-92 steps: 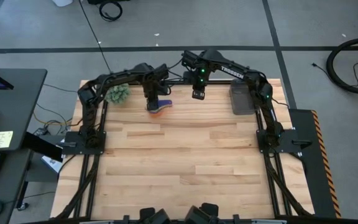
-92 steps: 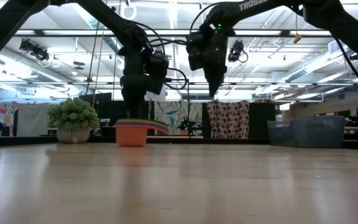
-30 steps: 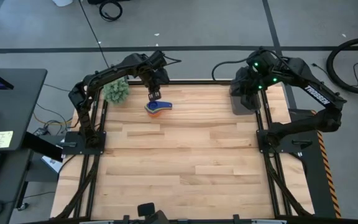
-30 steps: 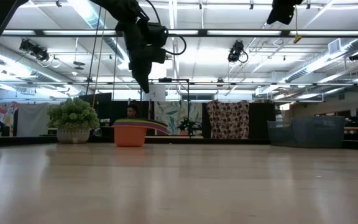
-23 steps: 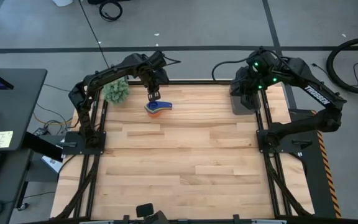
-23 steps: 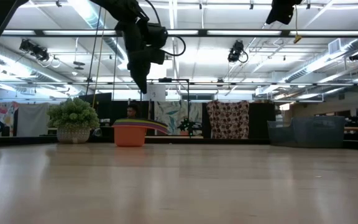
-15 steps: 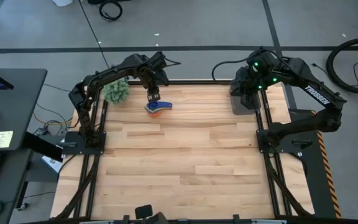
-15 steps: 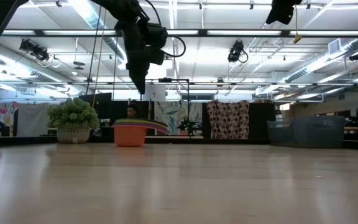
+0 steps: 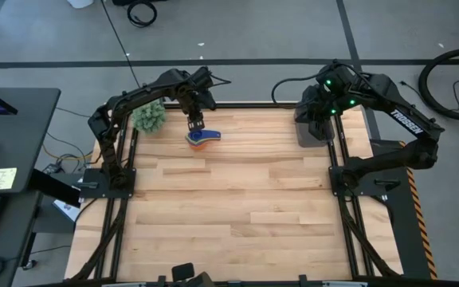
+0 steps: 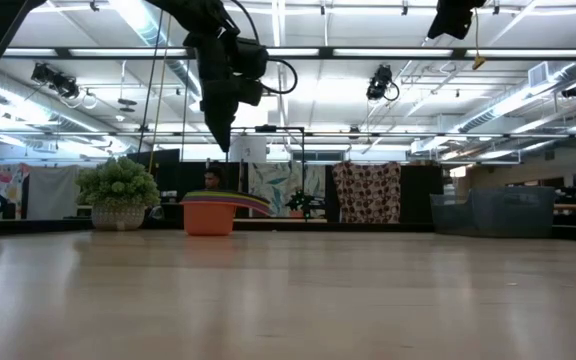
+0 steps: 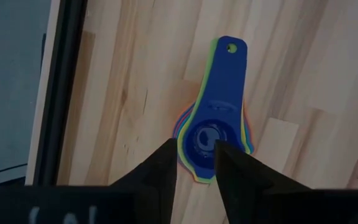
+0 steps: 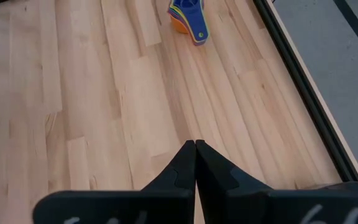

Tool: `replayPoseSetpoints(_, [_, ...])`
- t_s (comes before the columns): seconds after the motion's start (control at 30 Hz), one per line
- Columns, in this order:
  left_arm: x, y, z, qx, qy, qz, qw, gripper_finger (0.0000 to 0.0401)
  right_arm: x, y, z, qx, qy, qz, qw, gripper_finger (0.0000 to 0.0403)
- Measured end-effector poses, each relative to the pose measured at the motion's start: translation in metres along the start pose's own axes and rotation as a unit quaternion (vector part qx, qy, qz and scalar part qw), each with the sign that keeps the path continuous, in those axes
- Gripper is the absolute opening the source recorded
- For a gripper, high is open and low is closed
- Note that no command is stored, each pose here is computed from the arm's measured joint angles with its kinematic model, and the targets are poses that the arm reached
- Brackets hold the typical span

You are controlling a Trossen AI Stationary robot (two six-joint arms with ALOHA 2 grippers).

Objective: Nest measuring cups in basket
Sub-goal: Put the nested measuring cups into the black bin

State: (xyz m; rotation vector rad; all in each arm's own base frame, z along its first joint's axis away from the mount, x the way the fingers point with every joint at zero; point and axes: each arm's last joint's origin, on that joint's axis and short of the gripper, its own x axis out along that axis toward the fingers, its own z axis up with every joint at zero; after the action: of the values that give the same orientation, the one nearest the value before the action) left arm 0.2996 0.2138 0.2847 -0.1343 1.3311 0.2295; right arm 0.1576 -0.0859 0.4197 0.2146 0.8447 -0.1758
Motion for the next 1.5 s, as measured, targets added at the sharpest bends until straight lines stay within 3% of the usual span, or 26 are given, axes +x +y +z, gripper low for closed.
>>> replayPoseSetpoints(0.53, [0.0, 0.001, 0.003, -0.001, -0.014, 0.005, 1.0, 0.0112, 0.0, 0.0, 0.0, 0.0, 0.0, 0.0, 1.0, 0.0013])
replayPoseSetpoints(0.7, [0.0, 0.003, 0.007, -0.061, -0.037, 0.012, 0.997, 0.0112, 0.0, 0.0, 0.0, 0.0, 0.0, 0.0, 1.0, 0.0012])
replayPoseSetpoints(1.23, [-0.001, 0.01, 0.004, -0.115, -0.029, 0.035, 0.992, 0.0112, 0.0, 0.0, 0.0, 0.0, 0.0, 0.0, 1.0, 0.0013])
replayPoseSetpoints(1.37, [-0.001, 0.012, 0.004, -0.113, -0.041, 0.012, 0.993, 0.0112, 0.0, 0.0, 0.0, 0.0, 0.0, 0.0, 1.0, 0.0013])
replayPoseSetpoints(1.5, [-0.002, 0.022, 0.0, -0.128, -0.071, -0.071, 0.987, 0.0116, 0.0, 0.0, 0.0, 0.0, 0.0, 0.0, 1.0, 0.0012])
